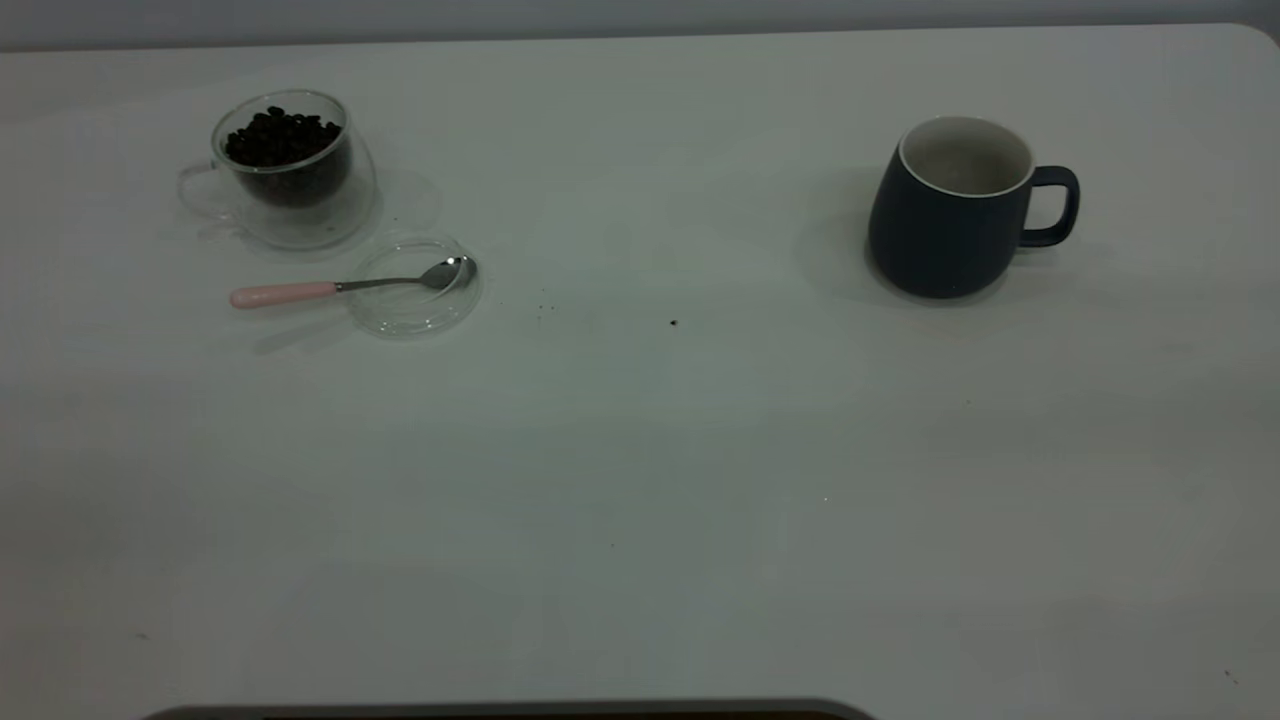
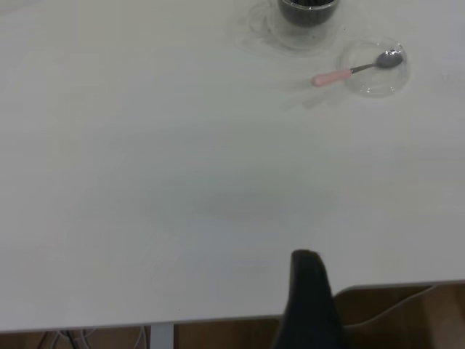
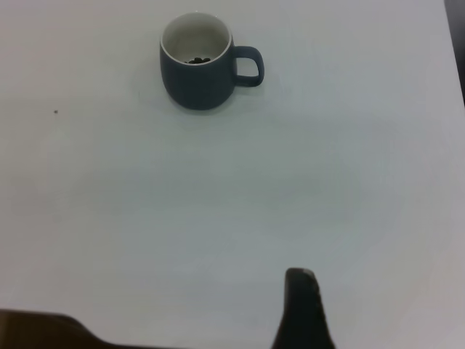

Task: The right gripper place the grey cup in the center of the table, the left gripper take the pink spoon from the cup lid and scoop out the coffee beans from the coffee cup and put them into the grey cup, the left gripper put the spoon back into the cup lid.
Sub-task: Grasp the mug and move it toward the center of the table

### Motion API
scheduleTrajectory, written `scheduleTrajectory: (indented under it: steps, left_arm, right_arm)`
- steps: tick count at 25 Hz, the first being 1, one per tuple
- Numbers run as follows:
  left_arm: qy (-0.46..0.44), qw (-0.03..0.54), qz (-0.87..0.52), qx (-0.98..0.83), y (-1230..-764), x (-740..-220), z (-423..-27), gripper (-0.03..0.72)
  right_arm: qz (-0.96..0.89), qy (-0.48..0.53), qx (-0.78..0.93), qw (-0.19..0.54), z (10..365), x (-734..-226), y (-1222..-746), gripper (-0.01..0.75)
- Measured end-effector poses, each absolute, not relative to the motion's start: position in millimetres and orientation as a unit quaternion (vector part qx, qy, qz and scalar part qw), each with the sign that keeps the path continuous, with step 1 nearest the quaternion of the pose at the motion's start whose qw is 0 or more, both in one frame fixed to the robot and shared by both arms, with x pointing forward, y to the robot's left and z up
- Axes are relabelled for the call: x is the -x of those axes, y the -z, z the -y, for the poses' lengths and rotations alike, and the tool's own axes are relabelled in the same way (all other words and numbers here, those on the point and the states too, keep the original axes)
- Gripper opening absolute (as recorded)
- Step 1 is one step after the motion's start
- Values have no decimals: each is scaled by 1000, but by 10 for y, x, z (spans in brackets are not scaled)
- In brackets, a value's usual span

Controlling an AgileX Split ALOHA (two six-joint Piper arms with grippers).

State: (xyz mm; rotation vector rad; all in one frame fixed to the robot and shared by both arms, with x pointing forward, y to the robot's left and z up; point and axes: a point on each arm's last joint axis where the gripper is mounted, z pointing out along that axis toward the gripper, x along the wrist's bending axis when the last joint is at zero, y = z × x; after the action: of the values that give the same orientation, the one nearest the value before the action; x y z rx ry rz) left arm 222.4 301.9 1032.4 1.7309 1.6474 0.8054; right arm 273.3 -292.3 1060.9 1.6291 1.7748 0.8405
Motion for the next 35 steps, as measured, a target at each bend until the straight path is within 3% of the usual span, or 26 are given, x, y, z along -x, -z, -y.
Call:
scheduleTrajectory:
  steps: [9, 17, 22, 28, 35]
  left_arm:
    - [-304, 305, -622, -654, -10324, -2224, -3019, 590]
    - [-304, 305, -622, -654, -10324, -2224, -3019, 590]
    - [-304, 305, -622, -654, -10324, -2224, -3019, 590]
    - [-304, 305, -622, -654, -10324, -2224, -3019, 589]
    - [-304, 305, -622, -654, -10324, -2224, -3019, 589]
  right_arm:
    - [-775, -196, -566, 203, 2934, -4251, -10769, 591]
    - [-890, -91, -441, 70, 2921, -5731, -9991, 591]
    - [-930, -58, -361, 34, 2741, -6424, -9397, 591]
    - [-965, 8, -260, 31, 2494, -6856, -8792, 591]
    - [-981, 21, -191, 29, 2405, -7027, -8294, 591]
